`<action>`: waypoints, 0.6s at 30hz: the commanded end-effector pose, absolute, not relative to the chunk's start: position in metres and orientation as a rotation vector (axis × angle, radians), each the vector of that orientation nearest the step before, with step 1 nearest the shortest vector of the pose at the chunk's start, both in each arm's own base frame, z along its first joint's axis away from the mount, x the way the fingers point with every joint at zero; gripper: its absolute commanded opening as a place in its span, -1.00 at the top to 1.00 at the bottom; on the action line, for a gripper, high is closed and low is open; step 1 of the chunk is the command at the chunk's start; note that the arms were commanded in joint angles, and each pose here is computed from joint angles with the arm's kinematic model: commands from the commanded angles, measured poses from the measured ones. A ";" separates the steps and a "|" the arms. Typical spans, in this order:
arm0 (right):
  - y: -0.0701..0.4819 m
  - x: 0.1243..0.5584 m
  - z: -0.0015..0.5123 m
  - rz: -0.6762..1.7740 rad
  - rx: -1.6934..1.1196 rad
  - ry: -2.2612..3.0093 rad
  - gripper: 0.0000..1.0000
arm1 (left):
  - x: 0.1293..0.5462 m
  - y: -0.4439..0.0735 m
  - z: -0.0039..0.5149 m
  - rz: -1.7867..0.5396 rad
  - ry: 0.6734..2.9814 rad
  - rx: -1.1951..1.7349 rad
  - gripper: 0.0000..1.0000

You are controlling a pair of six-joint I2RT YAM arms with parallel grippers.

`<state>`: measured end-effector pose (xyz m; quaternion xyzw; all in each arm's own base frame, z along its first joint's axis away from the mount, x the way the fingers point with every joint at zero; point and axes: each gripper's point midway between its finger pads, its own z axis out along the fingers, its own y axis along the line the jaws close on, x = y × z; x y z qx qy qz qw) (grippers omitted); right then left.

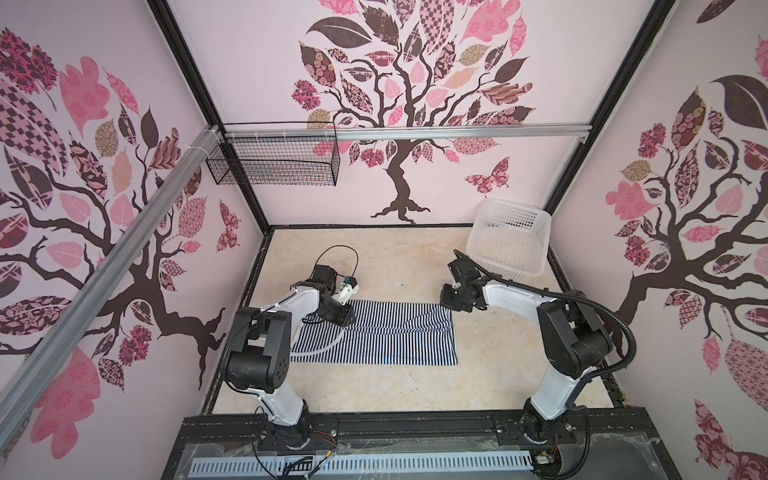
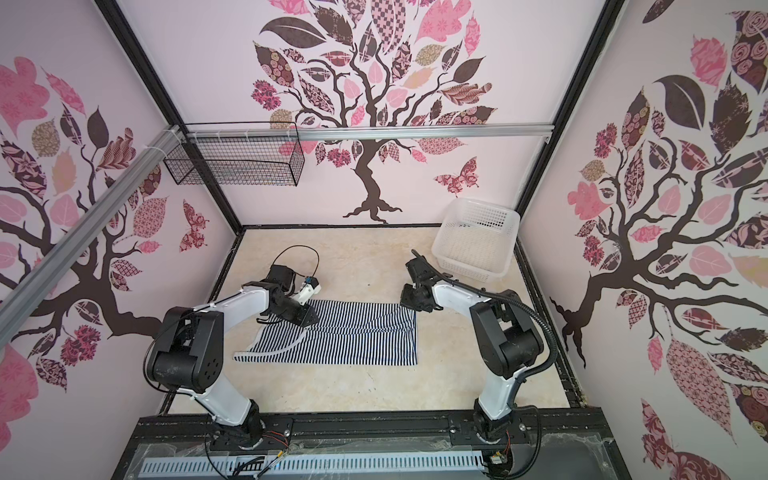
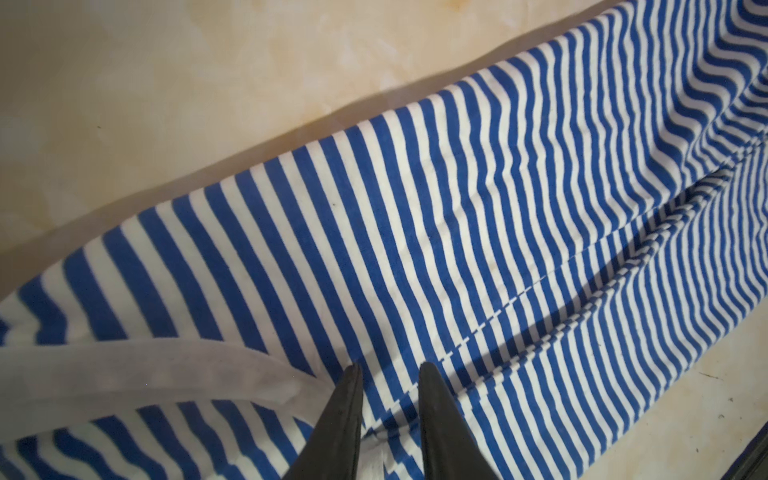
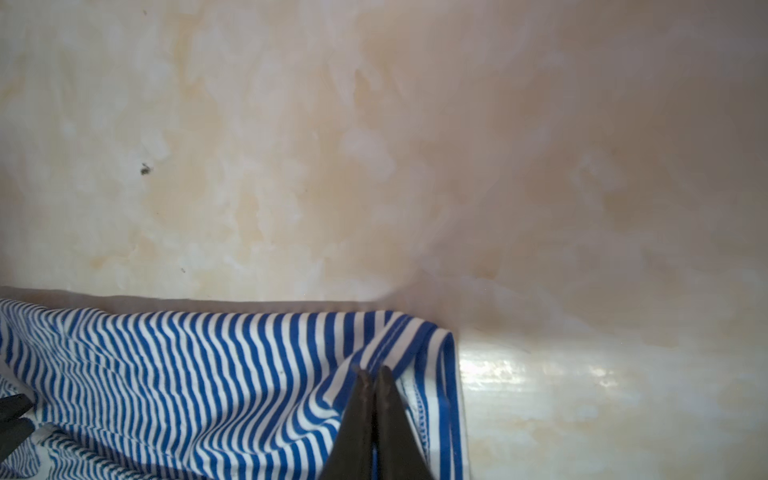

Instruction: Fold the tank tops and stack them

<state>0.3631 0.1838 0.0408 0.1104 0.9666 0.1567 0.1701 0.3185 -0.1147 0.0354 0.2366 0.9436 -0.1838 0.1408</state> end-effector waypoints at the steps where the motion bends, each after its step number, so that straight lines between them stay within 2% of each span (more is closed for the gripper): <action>1: 0.174 0.359 0.057 0.411 0.318 2.713 0.97 | 0.317 -0.119 0.034 -0.566 2.723 0.684 0.45; 12: 0.147 0.357 0.047 0.201 0.330 2.705 1.00 | 0.311 -0.115 0.023 -0.538 2.758 0.674 0.45; 14: 0.144 0.360 0.040 0.150 0.315 2.720 0.92 | 0.311 -0.114 0.020 -0.530 2.769 0.669 0.46; 18: 0.146 0.365 0.020 0.100 0.284 2.778 0.46 | 0.312 -0.112 0.015 -0.515 2.794 0.660 0.45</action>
